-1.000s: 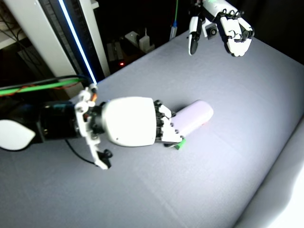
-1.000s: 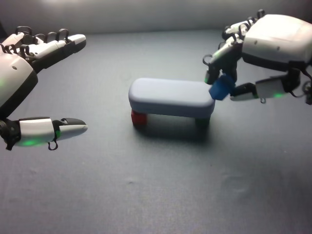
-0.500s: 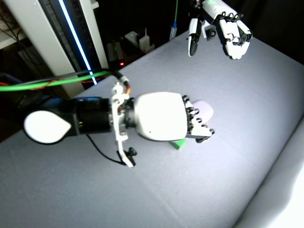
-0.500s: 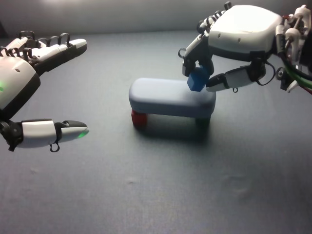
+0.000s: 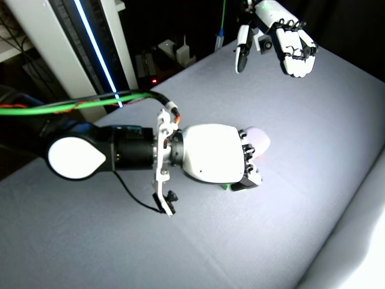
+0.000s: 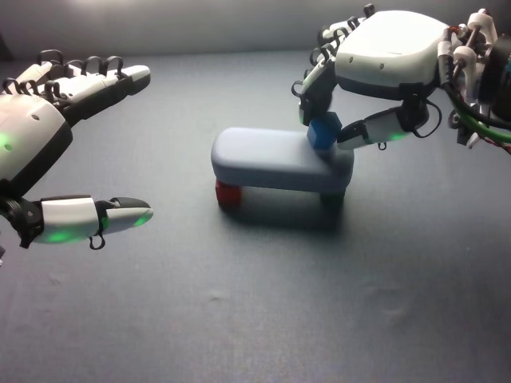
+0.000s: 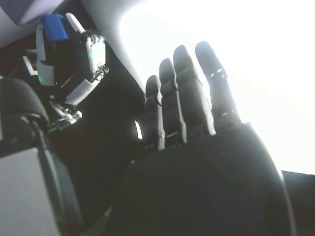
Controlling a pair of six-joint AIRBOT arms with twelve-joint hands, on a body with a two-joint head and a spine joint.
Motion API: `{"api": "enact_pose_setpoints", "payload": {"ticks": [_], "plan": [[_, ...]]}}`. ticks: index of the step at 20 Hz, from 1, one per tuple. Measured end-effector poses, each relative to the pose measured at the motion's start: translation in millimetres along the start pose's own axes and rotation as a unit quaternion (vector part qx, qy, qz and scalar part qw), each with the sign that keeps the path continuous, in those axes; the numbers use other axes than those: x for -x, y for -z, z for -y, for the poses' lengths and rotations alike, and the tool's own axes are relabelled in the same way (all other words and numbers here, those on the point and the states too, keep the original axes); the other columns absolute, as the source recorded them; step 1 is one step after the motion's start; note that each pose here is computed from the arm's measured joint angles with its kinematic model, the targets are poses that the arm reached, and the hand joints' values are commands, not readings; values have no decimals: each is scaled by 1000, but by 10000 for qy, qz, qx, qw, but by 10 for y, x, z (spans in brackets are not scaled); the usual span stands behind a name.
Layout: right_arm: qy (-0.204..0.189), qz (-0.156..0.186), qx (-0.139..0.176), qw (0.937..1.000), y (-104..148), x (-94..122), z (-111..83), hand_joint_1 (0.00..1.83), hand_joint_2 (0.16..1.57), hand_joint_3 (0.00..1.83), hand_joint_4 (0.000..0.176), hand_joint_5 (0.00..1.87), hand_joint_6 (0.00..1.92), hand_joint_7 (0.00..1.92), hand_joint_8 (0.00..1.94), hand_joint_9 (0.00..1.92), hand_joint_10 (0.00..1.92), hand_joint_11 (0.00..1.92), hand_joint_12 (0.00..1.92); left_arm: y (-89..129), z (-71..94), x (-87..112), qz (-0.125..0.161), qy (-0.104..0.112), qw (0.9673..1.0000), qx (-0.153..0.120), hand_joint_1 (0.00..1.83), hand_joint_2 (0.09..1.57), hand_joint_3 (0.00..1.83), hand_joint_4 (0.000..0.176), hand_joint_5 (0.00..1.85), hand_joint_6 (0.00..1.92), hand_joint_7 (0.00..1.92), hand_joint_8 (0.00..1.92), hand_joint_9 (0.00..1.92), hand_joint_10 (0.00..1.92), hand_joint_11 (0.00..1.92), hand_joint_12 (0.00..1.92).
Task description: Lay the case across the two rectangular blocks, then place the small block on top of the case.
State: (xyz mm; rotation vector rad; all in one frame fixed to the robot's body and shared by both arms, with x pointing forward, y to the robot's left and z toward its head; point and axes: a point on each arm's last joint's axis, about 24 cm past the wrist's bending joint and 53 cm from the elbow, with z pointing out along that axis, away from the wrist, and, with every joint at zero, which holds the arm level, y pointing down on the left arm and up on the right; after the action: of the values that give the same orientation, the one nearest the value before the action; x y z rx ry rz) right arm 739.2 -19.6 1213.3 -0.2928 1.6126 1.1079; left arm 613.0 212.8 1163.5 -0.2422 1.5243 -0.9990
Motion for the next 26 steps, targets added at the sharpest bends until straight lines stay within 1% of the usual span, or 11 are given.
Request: {"api": "enact_pose_setpoints", "payload": {"ticks": [1, 5, 6, 7, 9, 11, 13, 18, 22, 25, 26], "plan": [[-1, -5, 3, 10000, -5, -6, -4, 1233, 1090, 7, 0, 1082, 964, 934, 755, 689, 857, 315, 1593, -1, -5, 4, 2, -2, 10000, 4, 865, 883, 0, 38, 285, 3, 339, 3, 353, 6, 0, 873], [12, -14, 3, 10000, -5, -11, -5, 1246, 1104, 0, 0, 1080, 981, 916, 958, 677, 1055, 381, 1707, -14, 12, 11, 10, 5, 10000, -24, 861, 885, 1, 35, 278, 0, 341, 1, 352, 2, 0, 875], [15, -15, 6, 10000, -5, -12, -6, 1185, 1067, 0, 0, 1089, 857, 848, 721, 605, 1030, 290, 1688, -14, 8, 4, 4, 9, 10000, -18, 856, 885, 0, 33, 276, 0, 329, 2, 337, 2, 0, 835], [15, -16, 4, 10000, -5, -12, -6, 1239, 1084, 1, 0, 1123, 863, 909, 933, 588, 1176, 299, 1767, -15, 3, -7, 2, 31, 10000, -9, 852, 884, 0, 32, 273, 0, 333, 5, 340, 5, 0, 829], [19, -22, 15, 10000, -11, -19, -14, 1184, 1041, 0, 0, 1136, 751, 890, 475, 582, 866, 150, 1586, -15, 4, -17, -17, 27, 10000, -11, 861, 889, 0, 34, 275, 0, 343, 4, 351, 4, 0, 884], [22, -36, 31, 10000, -13, -31, -30, 1245, 1100, 1, 0, 1076, 994, 922, 904, 592, 1018, 217, 1687, -15, 2, -15, -15, 29, 10000, -7, 842, 890, 0, 26, 274, 1, 329, 1, 340, 1, 0, 866], [36, -49, 47, 10000, -15, -41, -43, 1185, 1046, 0, 0, 1118, 787, 978, 337, 705, 625, 238, 1474, -15, 4, -18, -20, 42, 10000, -11, 838, 889, 0, 33, 271, 0, 344, 7, 347, 4, 0, 859], [40, -50, 48, 10000, -15, -42, -43, 1238, 1064, 3, 27, 1044, 960, 1129, 709, 890, 809, 537, 1483, -15, 3, -18, -20, 48, 10000, -9, 845, 886, 0, 45, 267, 0, 360, 4, 363, 6, 0, 897], [46, -58, 54, 10000, -16, -47, -49, 1138, 1087, 4, 0, 1009, 956, 1036, 410, 936, 443, 503, 1319, -15, 3, -18, -20, 65, 10000, -8, 841, 888, 0, 54, 259, 1, 360, 1, 356, 1, 0, 873], [48, -59, 51, 10000, -16, -48, -47, 1216, 1111, 1, 6, 923, 1143, 1056, 795, 926, 372, 400, 1376, -15, 3, -17, -20, 76, 10000, -10, 852, 887, 0, 42, 275, 3, 368, 2, 363, 1, 0, 890], [48, -59, 51, 10000, -16, -48, -47, 1135, 1103, 5, 0, 971, 1013, 979, 507, 933, 357, 455, 1333, -15, 4, -18, -21, 78, 10000, -10, 849, 886, 0, 40, 277, 3, 373, 3, 368, 3, 1, 892]]}}
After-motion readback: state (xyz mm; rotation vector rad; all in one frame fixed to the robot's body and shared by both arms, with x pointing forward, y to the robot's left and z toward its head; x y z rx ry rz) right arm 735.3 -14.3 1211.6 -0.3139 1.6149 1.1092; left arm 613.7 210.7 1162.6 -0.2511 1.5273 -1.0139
